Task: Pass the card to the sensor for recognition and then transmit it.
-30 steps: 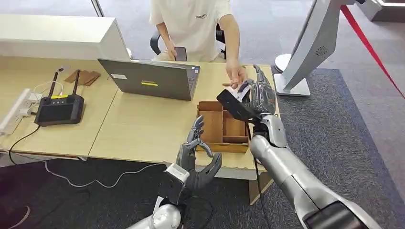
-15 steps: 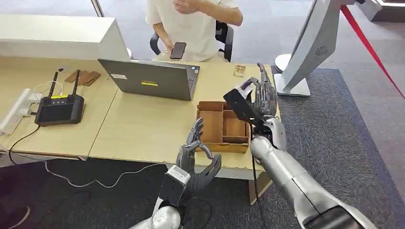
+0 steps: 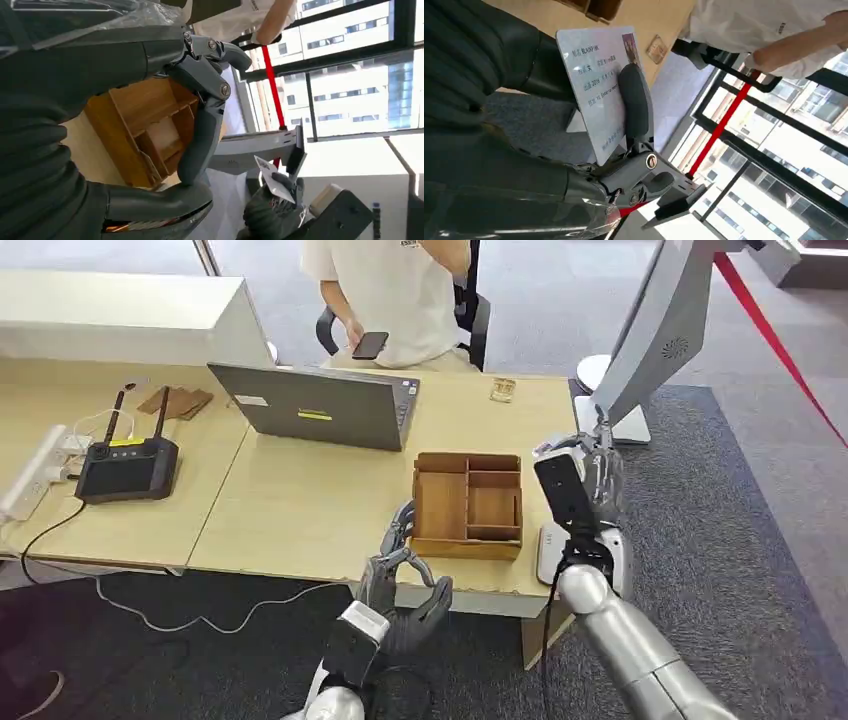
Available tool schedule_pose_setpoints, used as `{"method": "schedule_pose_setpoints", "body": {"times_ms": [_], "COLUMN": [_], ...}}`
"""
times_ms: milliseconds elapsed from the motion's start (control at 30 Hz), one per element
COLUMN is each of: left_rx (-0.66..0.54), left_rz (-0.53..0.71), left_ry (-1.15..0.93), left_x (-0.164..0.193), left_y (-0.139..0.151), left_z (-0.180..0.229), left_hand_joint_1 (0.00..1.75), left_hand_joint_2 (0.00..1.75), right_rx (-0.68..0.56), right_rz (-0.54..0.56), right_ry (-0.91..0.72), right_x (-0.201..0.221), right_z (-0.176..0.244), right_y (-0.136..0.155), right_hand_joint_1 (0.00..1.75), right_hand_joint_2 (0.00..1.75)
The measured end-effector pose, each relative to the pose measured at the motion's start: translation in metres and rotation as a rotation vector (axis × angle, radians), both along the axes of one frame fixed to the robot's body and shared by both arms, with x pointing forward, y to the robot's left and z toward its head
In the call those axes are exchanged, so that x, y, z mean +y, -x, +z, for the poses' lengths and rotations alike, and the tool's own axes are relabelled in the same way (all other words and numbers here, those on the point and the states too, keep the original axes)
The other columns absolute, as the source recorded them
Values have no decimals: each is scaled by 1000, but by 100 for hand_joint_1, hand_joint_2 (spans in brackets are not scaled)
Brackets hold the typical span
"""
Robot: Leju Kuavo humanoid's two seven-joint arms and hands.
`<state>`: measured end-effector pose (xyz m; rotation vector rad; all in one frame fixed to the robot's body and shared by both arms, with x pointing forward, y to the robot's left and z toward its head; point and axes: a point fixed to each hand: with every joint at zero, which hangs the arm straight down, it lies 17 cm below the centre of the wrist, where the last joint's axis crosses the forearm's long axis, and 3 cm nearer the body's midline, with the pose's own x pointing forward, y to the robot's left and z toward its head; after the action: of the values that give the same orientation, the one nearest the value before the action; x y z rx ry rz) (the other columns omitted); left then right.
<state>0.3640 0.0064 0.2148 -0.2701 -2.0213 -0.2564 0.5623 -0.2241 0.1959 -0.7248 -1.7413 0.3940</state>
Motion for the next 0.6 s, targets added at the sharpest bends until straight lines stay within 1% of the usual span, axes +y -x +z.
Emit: {"method": "schedule_pose_setpoints", "body": {"times_ms": [167,300,600], "left_rx": [0,1,8], "left_rz": [20,33,49], "left_ry": [-15,-20,-5], "left_x": [7,12,18], "left_y": [2,2,-2], "left_z": [-2,-2,2], "left_hand_joint_1": [0,0,0], "left_hand_joint_2": [175,175,175], "right_rx": [37,52,68], "right_rz": [-61,-96,-116], "right_ry": [-17,-11,88], "right_x": [-41,-63,-71], "right_z": [-24,-35,-42], "right_y": [11,18,19], "right_hand_joint_1": [175,175,175], "right_hand_joint_2": [175,175,175]}}
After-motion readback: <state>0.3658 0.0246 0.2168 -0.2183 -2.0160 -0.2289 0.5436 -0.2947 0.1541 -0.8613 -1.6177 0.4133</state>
